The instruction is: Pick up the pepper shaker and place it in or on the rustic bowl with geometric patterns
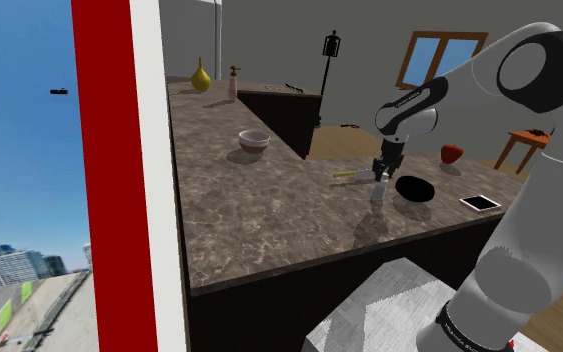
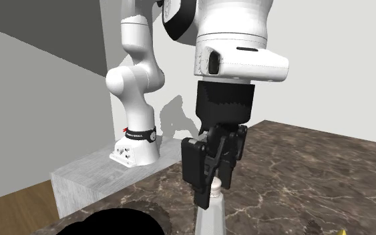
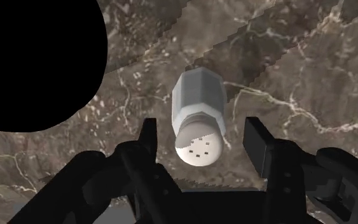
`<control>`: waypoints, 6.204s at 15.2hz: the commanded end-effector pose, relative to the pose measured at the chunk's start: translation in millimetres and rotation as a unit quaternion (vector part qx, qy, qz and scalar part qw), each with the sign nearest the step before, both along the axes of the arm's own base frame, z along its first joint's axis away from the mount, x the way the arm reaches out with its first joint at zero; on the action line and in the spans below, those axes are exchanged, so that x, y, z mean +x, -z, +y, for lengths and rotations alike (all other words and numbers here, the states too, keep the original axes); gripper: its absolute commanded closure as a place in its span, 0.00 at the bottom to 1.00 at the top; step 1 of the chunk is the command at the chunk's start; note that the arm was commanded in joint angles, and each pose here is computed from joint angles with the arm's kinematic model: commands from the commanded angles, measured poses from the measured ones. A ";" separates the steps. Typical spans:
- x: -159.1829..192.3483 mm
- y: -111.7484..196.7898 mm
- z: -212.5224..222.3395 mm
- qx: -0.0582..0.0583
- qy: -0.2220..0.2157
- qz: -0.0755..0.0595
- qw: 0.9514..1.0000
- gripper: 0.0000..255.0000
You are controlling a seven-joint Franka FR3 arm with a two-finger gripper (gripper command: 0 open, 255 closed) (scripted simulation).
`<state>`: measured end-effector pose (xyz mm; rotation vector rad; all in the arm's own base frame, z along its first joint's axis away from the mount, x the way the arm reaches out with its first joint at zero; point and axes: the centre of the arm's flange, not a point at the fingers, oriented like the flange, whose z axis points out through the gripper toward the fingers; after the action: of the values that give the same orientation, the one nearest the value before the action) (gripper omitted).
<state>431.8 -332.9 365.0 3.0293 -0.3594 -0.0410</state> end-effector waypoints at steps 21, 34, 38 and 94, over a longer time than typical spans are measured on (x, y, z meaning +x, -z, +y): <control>0.0 -63.3 0.0 0.000 0.000 0.000 1.000 1.00; 0.0 -132.0 0.0 0.000 0.000 0.000 1.000 1.00; 0.0 -153.1 0.0 0.000 0.000 0.000 1.000 1.00; -81.8 -151.7 -145.5 0.000 0.000 0.000 1.000 0.00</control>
<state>348.3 -478.7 506.7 3.0285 -0.3592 -0.0392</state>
